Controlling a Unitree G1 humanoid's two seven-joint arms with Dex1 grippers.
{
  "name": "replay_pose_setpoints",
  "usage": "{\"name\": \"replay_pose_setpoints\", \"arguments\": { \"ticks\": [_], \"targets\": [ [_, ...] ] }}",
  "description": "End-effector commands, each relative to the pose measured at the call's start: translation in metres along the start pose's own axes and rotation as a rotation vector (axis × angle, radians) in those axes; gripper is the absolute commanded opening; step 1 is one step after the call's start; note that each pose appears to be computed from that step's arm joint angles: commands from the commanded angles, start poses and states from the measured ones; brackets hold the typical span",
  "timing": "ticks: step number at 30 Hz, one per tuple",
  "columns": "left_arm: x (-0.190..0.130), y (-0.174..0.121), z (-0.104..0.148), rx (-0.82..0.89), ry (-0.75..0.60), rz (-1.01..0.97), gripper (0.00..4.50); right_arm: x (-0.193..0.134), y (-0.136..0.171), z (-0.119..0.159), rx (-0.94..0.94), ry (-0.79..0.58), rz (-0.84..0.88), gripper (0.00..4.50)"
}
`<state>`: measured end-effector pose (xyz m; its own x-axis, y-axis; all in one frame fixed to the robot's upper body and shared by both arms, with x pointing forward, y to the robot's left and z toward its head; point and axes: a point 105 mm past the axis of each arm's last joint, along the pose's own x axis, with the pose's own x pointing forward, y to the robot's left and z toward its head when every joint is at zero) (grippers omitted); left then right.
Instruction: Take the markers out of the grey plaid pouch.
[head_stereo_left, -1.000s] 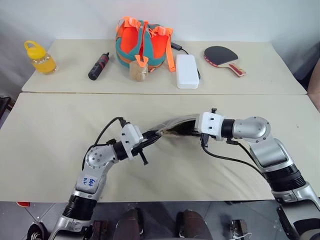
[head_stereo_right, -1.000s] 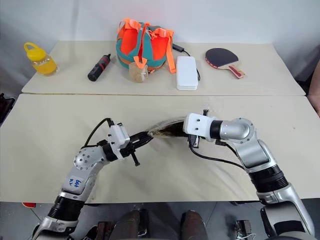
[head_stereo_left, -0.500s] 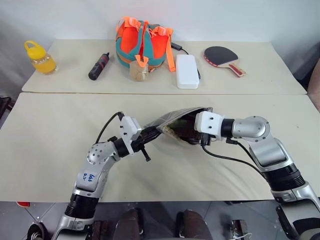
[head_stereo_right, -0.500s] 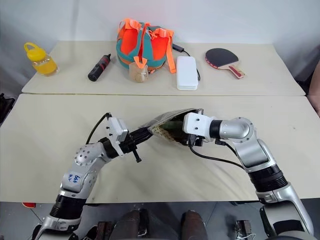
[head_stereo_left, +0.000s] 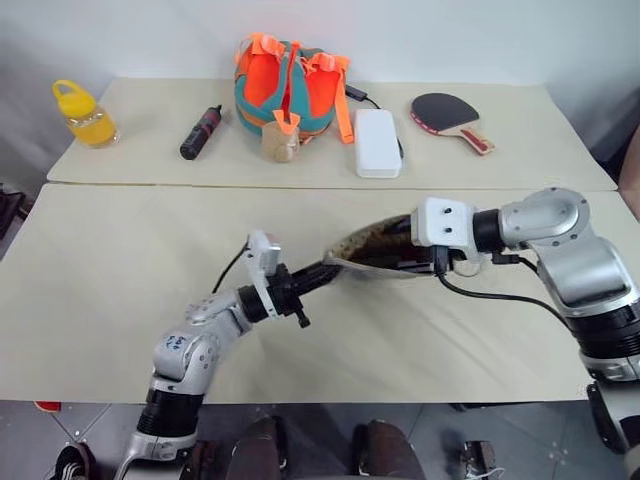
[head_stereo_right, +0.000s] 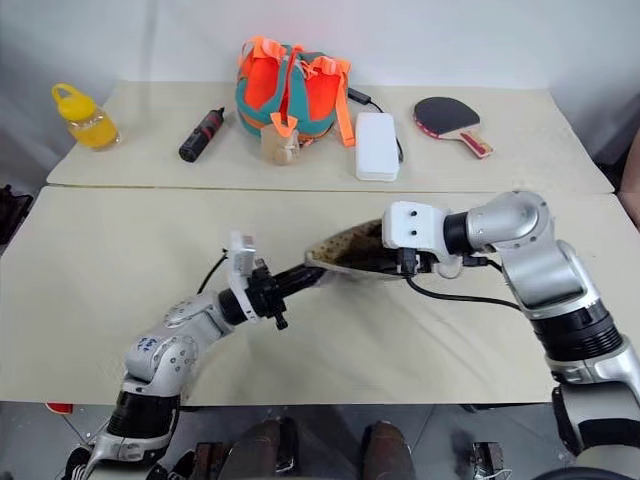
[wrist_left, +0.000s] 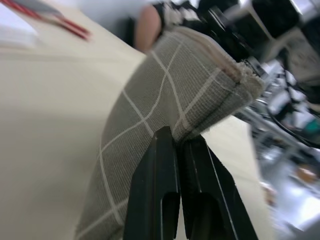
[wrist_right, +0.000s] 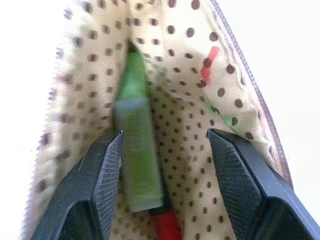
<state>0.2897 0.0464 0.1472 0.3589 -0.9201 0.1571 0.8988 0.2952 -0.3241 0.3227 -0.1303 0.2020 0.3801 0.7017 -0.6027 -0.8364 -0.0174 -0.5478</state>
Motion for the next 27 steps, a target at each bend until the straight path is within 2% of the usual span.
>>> {"name": "replay_pose_setpoints", "arguments": {
  "ticks": [1, 5, 11, 20, 23, 26, 27],
  "targets": [
    [0.004, -0.009, 0.012, -0.031, -0.053, -0.059, 0.00, -0.001, 0.001, 0.007, -0.013, 0.013, 0.027, 2.81],
    [-0.003, 0.001, 0.001, -0.037, -0.046, 0.000, 0.00, 0.010, 0.007, 0.002, 0.015, 0.050, 0.056, 2.81],
    [-0.004, 0.003, -0.003, -0.031, -0.047, 0.021, 0.00, 0.024, 0.011, -0.014, -0.014, 0.096, 0.054, 2.81],
    [-0.005, 0.003, -0.006, -0.015, -0.051, 0.040, 0.00, 0.037, 0.015, -0.017, -0.050, 0.087, 0.058, 2.81],
    [-0.004, 0.003, -0.006, -0.011, -0.052, 0.042, 0.00, 0.037, 0.017, -0.018, -0.033, 0.084, 0.068, 2.32],
    [-0.004, 0.004, -0.006, -0.015, -0.057, 0.045, 0.00, 0.038, 0.014, -0.018, -0.052, 0.088, 0.041, 1.34],
    [-0.005, 0.004, -0.005, -0.020, -0.061, 0.046, 0.00, 0.038, 0.013, -0.018, -0.062, 0.087, 0.036, 1.34]
  ]
}}
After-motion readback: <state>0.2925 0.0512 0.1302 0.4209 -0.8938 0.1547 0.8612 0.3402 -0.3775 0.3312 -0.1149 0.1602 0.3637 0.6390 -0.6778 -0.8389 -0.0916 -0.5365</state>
